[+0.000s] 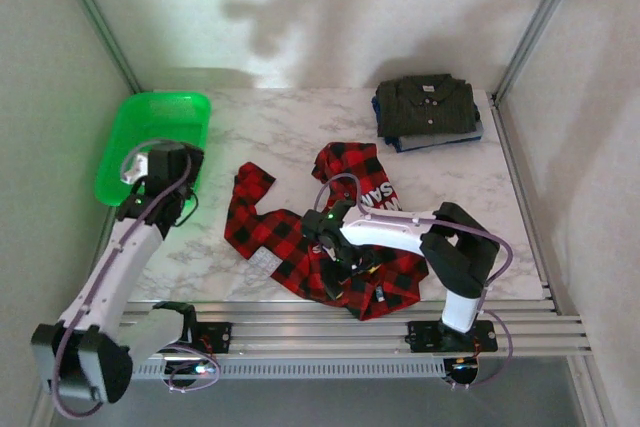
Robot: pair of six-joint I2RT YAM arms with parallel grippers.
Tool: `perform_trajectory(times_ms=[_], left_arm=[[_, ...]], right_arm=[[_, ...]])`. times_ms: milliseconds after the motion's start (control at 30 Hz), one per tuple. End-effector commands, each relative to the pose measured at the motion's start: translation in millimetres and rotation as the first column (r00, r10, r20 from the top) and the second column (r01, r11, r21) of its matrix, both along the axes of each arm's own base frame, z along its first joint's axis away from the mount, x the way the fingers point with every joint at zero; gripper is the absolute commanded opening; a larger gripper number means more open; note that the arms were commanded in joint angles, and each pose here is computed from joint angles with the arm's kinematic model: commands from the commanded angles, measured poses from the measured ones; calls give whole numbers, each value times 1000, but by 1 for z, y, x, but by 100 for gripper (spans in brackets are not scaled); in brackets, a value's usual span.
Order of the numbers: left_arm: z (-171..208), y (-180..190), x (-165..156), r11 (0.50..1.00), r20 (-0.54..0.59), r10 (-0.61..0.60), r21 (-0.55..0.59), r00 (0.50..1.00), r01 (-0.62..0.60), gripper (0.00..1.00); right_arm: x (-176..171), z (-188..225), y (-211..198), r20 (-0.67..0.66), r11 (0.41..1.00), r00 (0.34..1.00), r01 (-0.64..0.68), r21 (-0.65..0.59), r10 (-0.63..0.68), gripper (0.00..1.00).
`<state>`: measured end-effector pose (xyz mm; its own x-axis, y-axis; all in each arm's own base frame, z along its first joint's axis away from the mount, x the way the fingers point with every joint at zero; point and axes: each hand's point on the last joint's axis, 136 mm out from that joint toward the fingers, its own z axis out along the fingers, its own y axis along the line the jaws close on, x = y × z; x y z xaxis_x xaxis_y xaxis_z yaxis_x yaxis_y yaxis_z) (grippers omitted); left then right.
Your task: Fold and stack the long sleeve shirts
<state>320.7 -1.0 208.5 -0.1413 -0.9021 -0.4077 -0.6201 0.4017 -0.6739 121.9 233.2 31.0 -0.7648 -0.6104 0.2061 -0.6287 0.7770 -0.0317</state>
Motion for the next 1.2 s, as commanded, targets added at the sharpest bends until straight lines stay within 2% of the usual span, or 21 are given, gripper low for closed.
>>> perform_trajectory(times_ms=[0,133,233,333,467,533,567,700,800,867,967,1033,1167], left_arm=[[-44,-32,-36,995,-169,-96,-19,981,94,100],[-89,-49,-62,984,-266,-179,-51,947,172,99],[-128,-61,-73,967,-340,-256,-91,905,240,98],[-157,-78,-72,941,-379,-337,-148,862,303,97],[-177,-104,-60,905,-366,-425,-206,828,373,92],[-188,-113,-58,888,-365,-457,-239,811,393,84],[-193,-119,-55,877,-356,-478,-255,803,408,77],[-209,-125,-52,859,-377,-510,-275,773,432,40],[-186,-124,-25,858,-320,-512,-237,798,456,16],[-156,-124,4,852,-259,-523,-182,812,490,6],[-109,-127,48,836,-176,-548,-116,818,536,0],[-81,-125,69,835,-111,-550,-107,828,540,0],[1,-96,96,870,82,-483,-70,872,488,0]], right_arm=[[11,0,2,87,1000,996,23,-19,-21,92],[12,6,10,111,1000,994,11,29,-15,91],[5,5,17,75,998,997,-12,62,7,89],[-2,0,15,52,999,999,-20,40,18,86],[-3,-9,8,59,999,998,34,-8,-33,80],[-1,-12,7,77,997,995,71,-13,-70,75],[1,-12,9,84,996,993,87,-7,-86,71],[8,-11,13,121,995,988,99,1,-98,44],[17,9,27,159,994,984,75,75,-86,33],[25,27,40,182,987,980,47,152,-74,28],[37,50,55,197,973,978,24,228,-70,18],[43,62,64,177,961,981,26,276,-77,10],[58,91,80,173,927,979,40,372,-111,0]])
